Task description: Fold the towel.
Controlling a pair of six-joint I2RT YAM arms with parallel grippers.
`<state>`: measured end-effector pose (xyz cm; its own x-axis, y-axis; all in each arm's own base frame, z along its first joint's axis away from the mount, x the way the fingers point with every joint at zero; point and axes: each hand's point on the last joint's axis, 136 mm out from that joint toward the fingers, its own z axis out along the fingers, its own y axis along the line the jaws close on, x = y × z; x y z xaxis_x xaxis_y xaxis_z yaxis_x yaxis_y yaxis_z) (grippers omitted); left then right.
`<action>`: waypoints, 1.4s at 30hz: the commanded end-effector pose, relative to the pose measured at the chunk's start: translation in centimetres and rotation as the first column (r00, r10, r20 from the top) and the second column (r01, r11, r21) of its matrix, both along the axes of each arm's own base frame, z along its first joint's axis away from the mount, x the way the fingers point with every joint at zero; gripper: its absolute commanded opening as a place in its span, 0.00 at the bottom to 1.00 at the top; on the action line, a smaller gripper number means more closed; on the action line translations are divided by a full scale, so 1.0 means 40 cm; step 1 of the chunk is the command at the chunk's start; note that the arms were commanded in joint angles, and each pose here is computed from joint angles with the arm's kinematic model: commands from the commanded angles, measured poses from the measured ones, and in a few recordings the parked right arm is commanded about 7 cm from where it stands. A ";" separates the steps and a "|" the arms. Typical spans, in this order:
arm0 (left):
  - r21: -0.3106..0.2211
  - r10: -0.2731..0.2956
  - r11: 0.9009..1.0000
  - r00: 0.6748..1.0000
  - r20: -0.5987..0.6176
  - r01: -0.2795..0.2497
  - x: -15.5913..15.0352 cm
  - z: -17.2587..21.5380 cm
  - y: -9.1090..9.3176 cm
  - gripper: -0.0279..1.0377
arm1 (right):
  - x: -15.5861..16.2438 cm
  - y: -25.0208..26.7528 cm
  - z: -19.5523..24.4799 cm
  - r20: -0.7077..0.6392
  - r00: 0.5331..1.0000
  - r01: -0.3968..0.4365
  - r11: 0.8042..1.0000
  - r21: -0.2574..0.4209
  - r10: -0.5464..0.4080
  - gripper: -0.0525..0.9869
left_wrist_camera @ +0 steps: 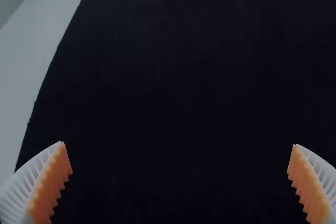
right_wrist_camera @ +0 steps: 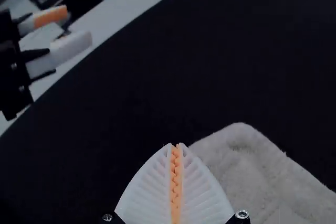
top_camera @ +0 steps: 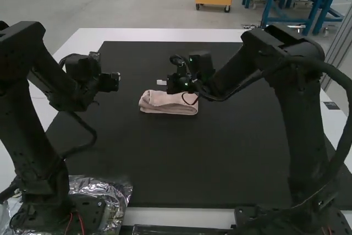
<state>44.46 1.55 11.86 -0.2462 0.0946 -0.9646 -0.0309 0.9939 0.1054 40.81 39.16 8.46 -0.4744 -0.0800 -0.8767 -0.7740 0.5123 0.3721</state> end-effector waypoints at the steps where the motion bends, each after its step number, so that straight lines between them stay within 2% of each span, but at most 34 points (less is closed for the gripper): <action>1: 0.048 0.118 0.991 0.990 0.074 -0.122 -0.014 0.063 0.035 0.94 | -0.003 -0.006 -0.032 0.008 1.000 0.001 1.000 -0.006 0.000 0.03; 10: 0.053 0.114 0.991 0.988 0.099 -0.120 -0.018 0.102 0.034 0.94 | -0.008 -0.008 -0.156 -0.027 1.000 0.004 1.000 -0.010 -0.004 0.03; 19: 0.043 0.096 0.994 0.981 0.167 -0.105 -0.021 0.233 0.023 0.94 | -0.021 -0.010 -0.239 -0.066 0.998 -0.002 0.999 -0.038 -0.001 0.03; 22: 0.040 0.097 0.994 0.976 0.197 -0.106 -0.027 0.292 0.023 0.94 | -0.009 -0.011 -0.206 -0.074 0.997 0.015 1.000 -0.007 -0.016 0.03; 26: 0.032 0.089 0.994 0.962 0.258 -0.101 -0.045 0.390 0.018 0.94 | 0.017 -0.006 -0.016 0.009 1.000 0.025 0.997 0.074 -0.026 0.03; 28: 0.030 0.064 0.997 0.955 0.290 -0.076 -0.058 0.441 0.005 0.94 | 0.022 -0.007 0.085 0.048 0.998 0.025 0.994 0.104 -0.030 0.03; 29: 0.029 0.057 0.997 0.952 0.302 -0.069 -0.065 0.464 0.000 0.94 | 0.026 -0.014 0.147 0.071 0.997 0.030 0.992 0.122 -0.039 0.06; 32: 0.033 0.039 0.998 0.937 0.348 -0.054 -0.089 0.540 -0.012 0.94 | 0.026 -0.053 0.337 0.141 0.986 0.067 0.980 0.185 -0.094 0.26; 36: 0.037 0.021 0.999 0.909 0.416 -0.040 -0.134 0.640 -0.029 0.94 | 0.000 -0.152 0.574 0.240 0.950 0.137 0.956 0.258 -0.201 0.63; 37: 0.037 0.014 0.999 0.901 0.433 -0.033 -0.149 0.662 -0.034 0.94 | -0.009 -0.184 0.618 0.266 0.937 0.157 0.952 0.263 -0.228 0.70; 40: 0.037 -0.015 0.999 0.887 0.461 -0.002 -0.188 0.707 -0.053 0.94 | -0.052 -0.278 0.726 0.320 0.902 0.197 0.937 0.289 -0.289 0.81; 42: 0.035 -0.026 0.999 0.877 0.480 0.011 -0.219 0.732 -0.063 0.94 | -0.082 -0.364 0.790 0.354 0.870 0.233 0.918 0.320 -0.344 0.88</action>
